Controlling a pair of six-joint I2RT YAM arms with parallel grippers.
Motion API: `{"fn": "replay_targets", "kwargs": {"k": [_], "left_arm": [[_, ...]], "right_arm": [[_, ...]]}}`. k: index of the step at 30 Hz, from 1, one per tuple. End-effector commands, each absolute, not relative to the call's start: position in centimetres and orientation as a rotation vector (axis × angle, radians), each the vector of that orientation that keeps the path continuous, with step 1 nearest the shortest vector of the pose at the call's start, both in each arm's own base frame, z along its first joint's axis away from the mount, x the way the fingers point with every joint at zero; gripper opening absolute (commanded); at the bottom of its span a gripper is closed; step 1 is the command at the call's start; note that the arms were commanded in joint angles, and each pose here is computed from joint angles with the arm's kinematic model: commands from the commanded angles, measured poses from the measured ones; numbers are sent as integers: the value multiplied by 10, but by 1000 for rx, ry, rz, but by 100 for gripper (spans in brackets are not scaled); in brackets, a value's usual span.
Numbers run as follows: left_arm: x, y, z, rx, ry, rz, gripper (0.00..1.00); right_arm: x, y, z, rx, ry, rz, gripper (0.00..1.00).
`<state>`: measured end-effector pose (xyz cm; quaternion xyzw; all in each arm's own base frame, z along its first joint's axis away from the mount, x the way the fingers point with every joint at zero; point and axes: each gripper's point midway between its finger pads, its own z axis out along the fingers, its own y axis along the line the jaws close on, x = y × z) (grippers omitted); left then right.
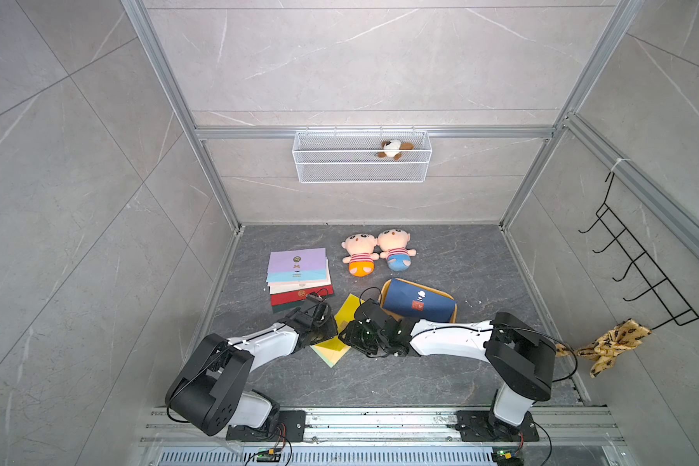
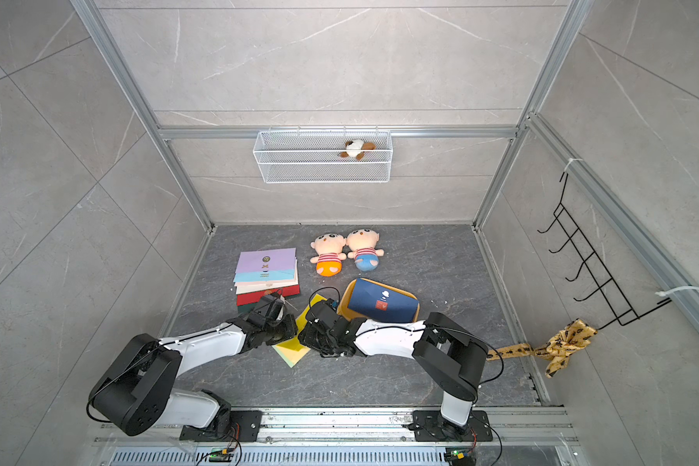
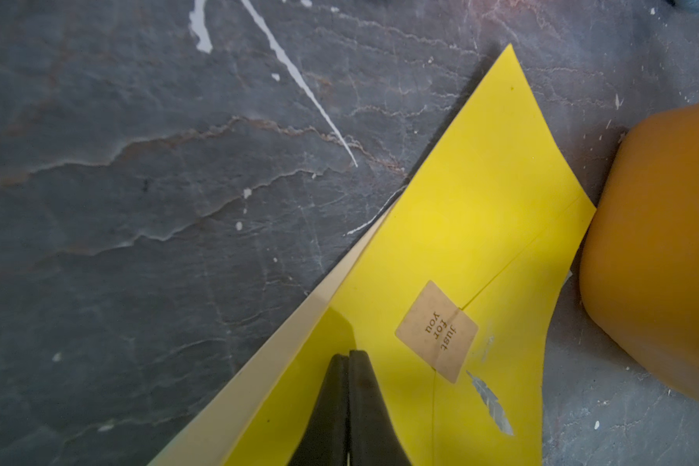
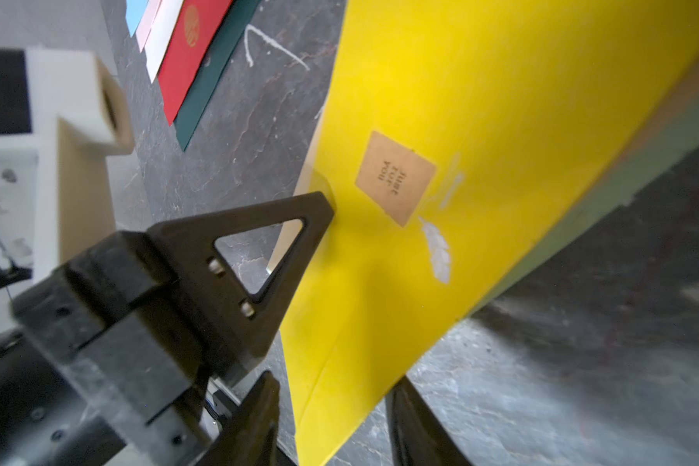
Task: Put the sealed envelopes into the storage box
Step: Pick up the envelope from the center of the board.
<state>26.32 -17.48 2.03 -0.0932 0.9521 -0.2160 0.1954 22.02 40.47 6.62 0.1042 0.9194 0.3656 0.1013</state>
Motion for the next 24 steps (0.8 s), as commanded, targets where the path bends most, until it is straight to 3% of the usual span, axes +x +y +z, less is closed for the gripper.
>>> {"fn": "replay_targets", "kwargs": {"k": [1,8,16,22,24], "left_arm": [[235,-163,2,-290,2781,-554,7],[231,-162,1,-299,2780,-563,7],[227,-159,0,-313,2776,-565,8],[230,-158,8,-319,2749,-567,12],[233,-157,15,-329,2726,-567,20]], "right_arm": [[229,403,56,481,2679,1126,46],[232,410,49,580,2642,1226,39],[241,411,56,605,2589,1245,17],[243,414,67,590,2582,1263,15],[242,411,69,597,2599,1238,15]]}}
